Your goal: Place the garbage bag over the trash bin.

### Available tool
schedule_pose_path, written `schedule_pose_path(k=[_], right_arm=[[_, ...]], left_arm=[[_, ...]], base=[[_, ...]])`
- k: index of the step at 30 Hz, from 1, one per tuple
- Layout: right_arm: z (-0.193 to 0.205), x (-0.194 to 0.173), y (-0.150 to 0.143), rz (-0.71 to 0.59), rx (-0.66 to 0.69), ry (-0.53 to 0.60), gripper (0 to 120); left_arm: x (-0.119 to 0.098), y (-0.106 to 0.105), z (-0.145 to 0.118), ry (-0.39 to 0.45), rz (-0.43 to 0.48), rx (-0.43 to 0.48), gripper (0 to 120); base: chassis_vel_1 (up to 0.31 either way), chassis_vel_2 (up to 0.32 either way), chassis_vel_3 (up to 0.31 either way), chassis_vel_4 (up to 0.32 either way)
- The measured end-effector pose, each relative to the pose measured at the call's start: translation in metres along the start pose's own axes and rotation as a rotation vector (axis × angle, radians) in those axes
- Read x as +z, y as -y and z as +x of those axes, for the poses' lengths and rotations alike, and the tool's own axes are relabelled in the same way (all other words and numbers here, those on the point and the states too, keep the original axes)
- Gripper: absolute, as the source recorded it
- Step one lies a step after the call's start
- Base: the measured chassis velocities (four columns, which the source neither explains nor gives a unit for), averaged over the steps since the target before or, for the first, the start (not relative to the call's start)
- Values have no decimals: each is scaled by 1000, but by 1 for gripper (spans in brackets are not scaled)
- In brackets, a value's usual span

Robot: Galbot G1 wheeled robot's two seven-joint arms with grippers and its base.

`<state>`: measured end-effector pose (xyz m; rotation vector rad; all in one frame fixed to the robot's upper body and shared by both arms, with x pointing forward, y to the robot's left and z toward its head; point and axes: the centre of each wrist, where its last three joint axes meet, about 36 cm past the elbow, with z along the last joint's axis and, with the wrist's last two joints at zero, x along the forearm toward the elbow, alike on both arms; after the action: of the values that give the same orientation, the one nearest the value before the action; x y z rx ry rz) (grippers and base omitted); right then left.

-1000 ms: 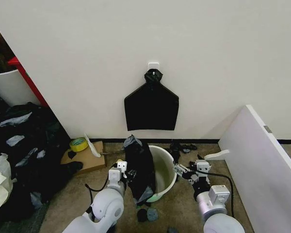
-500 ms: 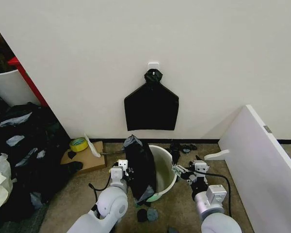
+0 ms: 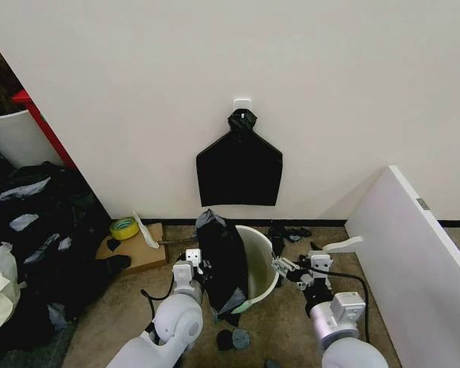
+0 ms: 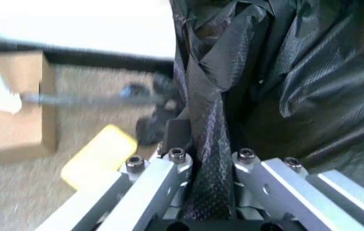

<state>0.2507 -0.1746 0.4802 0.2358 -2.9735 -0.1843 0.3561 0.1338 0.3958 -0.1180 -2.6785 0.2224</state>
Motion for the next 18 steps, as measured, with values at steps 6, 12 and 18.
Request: schedule_pose_path(k=[6,12,18], right_arm=[[18,-23,-7,21,-124,12,100],[22,-34,-7,69,-203,-32,100],[13,-43,-1,73,-199,-79,100]], left_arm=[[-11,-9,17,104,8,72,4],[-21,-7,27,169,-10,120,4],[-30,7,31,223,-47,183,4]], base=[[0,0,0,0],[0,0,0,0],[0,0,0,0]])
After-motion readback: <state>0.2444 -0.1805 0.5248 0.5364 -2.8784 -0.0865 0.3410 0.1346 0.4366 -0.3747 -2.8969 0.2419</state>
